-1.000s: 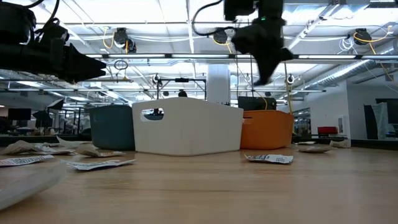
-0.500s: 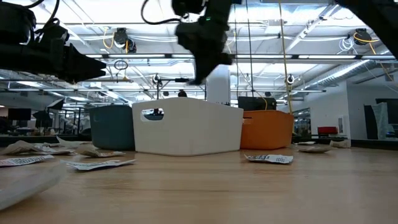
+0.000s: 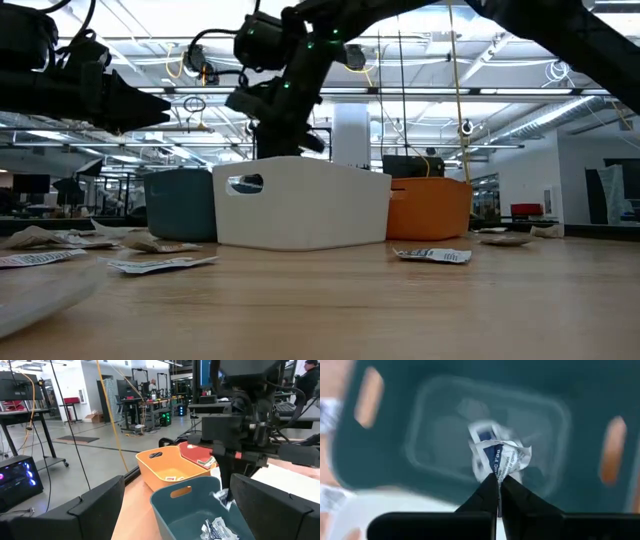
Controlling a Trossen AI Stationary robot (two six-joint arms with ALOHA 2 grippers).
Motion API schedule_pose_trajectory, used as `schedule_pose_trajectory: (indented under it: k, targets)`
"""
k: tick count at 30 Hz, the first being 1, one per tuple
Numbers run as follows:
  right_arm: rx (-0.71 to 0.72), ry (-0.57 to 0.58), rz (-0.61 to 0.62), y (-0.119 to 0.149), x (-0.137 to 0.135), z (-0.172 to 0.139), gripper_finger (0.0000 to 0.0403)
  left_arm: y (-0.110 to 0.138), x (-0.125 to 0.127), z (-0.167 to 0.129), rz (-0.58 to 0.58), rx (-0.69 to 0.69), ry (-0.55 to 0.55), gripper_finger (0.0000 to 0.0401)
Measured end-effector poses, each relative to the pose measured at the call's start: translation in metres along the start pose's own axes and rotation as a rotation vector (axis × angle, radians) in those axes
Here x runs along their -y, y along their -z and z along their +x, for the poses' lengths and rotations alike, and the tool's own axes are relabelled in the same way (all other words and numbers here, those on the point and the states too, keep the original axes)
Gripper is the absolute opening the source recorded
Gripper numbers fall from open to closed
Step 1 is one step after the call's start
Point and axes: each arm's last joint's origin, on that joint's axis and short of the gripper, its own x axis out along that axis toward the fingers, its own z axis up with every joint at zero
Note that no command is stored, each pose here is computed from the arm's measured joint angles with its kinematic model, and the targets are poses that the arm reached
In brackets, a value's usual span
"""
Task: Pick & Place First Aid Supplies
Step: Put the blue alcohol pad into the blue bin
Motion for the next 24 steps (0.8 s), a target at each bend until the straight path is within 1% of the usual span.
schedule_pose_trajectory:
  k: [3,7,10,13,16,24]
  targets:
    - [0.028,-0.014,-0.017,-0.002,-0.001,0.008,0.0000,0.000,0.000,0.000,0.000,0.000,0.000,0.0367]
    - [0.050,-0.021,-0.028,-0.004,-0.002,0.008,0.0002,0.000,0.000,0.000,0.000,0.000,0.000,0.0367]
    - [0.078,-0.029,-0.039,-0.007,-0.003,0.007,0.0012,0.000,0.000,0.000,0.000,0.000,0.000,0.0367]
    - [0.089,-0.032,-0.054,-0.008,-0.002,0.008,0.0030,0.000,0.000,0.000,0.000,0.000,0.000,0.0367]
    - [0.105,-0.037,-0.066,-0.010,-0.001,0.005,0.0067,0.000,0.000,0.000,0.000,0.000,0.000,0.0367]
    - [0.138,-0.041,-0.066,-0.015,0.002,0.004,0.0205,0.000,0.000,0.000,0.000,0.000,0.000,0.0367]
